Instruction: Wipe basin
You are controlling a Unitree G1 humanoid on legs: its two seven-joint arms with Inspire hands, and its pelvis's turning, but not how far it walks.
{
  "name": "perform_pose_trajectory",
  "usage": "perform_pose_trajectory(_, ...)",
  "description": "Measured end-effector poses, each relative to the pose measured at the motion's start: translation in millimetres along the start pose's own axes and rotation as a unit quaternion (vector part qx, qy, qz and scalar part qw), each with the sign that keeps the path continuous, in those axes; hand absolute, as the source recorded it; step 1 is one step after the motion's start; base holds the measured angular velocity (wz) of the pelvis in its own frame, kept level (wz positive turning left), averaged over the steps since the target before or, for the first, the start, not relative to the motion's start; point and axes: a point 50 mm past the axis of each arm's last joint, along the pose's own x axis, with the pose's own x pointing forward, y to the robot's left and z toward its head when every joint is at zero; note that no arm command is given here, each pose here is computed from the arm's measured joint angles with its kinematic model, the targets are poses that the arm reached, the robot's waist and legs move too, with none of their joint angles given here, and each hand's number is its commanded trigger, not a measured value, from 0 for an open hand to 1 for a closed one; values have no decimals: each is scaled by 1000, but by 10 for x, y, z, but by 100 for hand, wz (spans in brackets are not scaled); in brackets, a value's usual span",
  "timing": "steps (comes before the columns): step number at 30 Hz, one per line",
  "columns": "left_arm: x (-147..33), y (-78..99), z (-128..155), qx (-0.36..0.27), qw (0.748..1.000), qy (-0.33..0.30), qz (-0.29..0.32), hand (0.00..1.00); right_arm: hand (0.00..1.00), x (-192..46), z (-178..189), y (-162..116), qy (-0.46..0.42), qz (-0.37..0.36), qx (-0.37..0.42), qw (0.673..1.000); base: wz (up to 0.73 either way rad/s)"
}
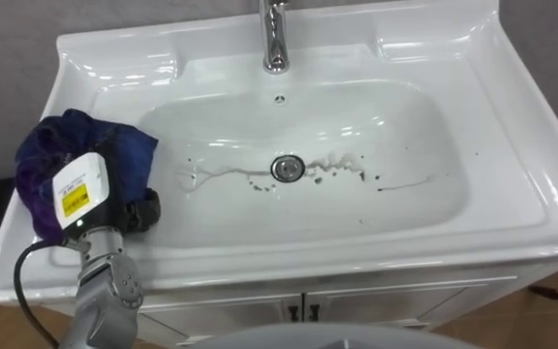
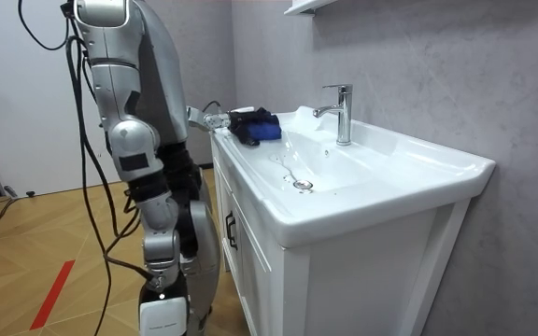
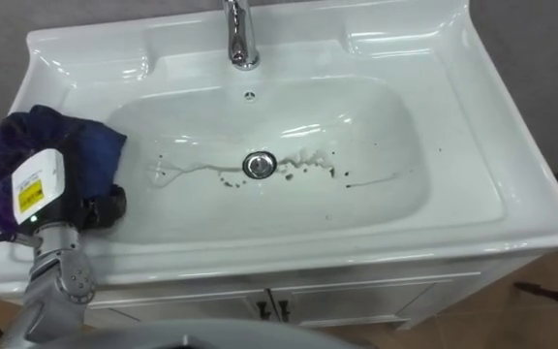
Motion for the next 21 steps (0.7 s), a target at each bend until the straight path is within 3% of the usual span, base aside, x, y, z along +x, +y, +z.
perform_pose_trajectory(6,-2,9,-50,17,1000,1,26,100,0,0,-20,-10,9,-9,2,1000,0)
perform_pose_trajectory(11,151,55,-19,24,999,-3,42,100,0,-14,61,-21,-1,-19,1,1000,0)
perform_pose_trajectory(21,154,40,-50,26,999,4,38,100,0,-19,89,-24,-4,-23,0,1000,1)
